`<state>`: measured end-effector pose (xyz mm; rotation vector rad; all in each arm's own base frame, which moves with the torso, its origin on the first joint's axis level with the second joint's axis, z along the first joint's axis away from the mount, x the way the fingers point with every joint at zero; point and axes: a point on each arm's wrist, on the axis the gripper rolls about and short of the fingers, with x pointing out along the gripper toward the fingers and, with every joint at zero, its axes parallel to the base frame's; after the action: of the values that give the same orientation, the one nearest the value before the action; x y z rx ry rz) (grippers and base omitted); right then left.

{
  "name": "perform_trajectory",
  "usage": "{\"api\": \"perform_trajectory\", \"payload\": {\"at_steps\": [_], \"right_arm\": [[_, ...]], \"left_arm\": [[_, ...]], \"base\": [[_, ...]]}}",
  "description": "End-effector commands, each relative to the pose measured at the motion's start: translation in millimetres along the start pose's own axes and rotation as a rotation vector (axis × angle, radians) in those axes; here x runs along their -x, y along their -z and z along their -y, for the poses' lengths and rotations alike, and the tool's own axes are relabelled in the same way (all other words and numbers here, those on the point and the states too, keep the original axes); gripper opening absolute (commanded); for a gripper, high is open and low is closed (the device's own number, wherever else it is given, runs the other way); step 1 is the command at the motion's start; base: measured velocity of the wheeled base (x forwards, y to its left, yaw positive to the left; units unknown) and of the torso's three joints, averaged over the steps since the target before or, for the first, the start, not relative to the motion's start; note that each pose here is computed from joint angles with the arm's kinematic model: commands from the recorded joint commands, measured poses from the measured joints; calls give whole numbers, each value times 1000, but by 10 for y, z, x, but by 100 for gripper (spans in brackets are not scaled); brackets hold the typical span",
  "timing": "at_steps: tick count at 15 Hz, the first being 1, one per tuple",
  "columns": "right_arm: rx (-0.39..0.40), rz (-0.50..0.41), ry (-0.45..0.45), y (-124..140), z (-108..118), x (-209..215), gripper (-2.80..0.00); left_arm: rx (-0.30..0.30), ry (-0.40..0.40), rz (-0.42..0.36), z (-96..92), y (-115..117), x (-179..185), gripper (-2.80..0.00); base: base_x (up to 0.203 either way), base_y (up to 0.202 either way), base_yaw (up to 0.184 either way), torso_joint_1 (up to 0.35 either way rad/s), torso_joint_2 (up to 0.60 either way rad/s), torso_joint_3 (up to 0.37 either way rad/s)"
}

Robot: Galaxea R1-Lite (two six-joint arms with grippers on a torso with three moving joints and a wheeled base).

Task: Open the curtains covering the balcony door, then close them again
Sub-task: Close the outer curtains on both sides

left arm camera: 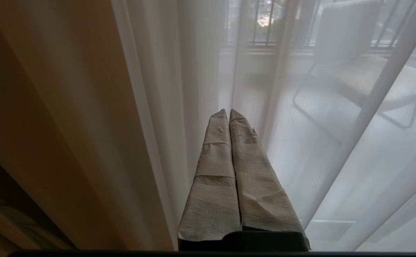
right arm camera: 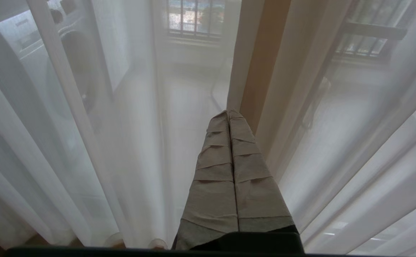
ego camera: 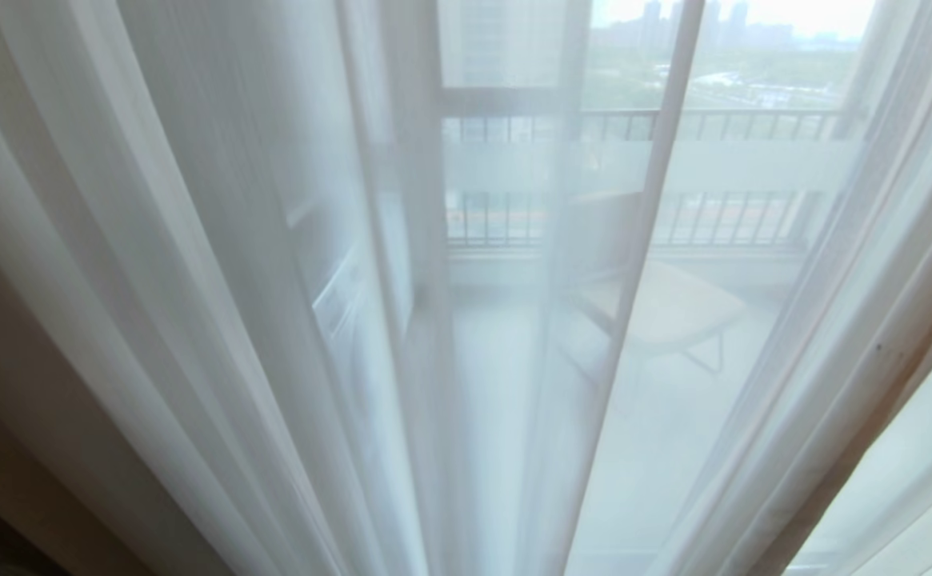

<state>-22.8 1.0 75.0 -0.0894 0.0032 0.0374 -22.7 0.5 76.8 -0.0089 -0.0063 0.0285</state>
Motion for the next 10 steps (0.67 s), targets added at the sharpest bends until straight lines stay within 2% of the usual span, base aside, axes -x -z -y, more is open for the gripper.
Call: {"api": "perform_trajectory", "payload": {"at_steps": [1, 6, 7, 10], "right_arm": [[1, 0, -1, 0, 0, 0, -280], [1, 0, -1, 0, 0, 0, -280], [1, 0, -1, 0, 0, 0, -280], [1, 0, -1, 0, 0, 0, -280]], "left_arm": [[-1, -1, 2, 0, 0, 1, -280], [-3, -1, 2, 0, 0, 1, -280], [-3, -1, 2, 0, 0, 1, -280], [-3, -1, 0, 0, 2, 1, -280]], "base": [[0, 192, -1, 3, 2, 3], [0, 186, 0, 3, 3, 3], [0, 114, 2, 3, -2, -1], [0, 0, 0, 0, 0, 0]]}}
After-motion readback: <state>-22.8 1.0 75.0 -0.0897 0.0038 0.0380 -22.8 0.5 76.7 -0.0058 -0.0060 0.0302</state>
